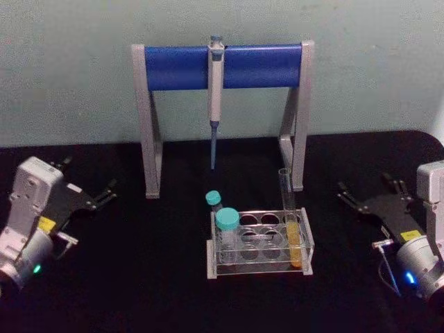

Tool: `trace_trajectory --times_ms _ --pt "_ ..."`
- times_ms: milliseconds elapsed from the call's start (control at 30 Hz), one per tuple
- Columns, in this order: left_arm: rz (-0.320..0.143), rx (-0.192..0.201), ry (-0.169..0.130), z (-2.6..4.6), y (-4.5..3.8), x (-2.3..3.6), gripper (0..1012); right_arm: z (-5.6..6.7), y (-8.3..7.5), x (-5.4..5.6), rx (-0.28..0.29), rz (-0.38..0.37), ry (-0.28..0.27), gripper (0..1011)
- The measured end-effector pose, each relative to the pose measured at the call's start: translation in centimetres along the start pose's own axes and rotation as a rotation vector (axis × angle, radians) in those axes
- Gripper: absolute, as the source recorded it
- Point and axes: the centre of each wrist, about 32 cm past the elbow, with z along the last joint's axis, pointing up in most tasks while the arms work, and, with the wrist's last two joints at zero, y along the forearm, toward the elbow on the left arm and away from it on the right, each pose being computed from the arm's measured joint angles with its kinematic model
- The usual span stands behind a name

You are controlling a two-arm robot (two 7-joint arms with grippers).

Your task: Pick up the test tube from the test tube rack, shake it, then place it back into the test tube rack.

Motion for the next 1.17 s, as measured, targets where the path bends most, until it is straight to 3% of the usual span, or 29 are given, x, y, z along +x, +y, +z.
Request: trace_trajectory --times_ms 1167 --pt "0.000 0.000 0.000 0.00 0.00 0.00 1001 0.00 0.00 0.00 0.000 0.000 0.000 1000"
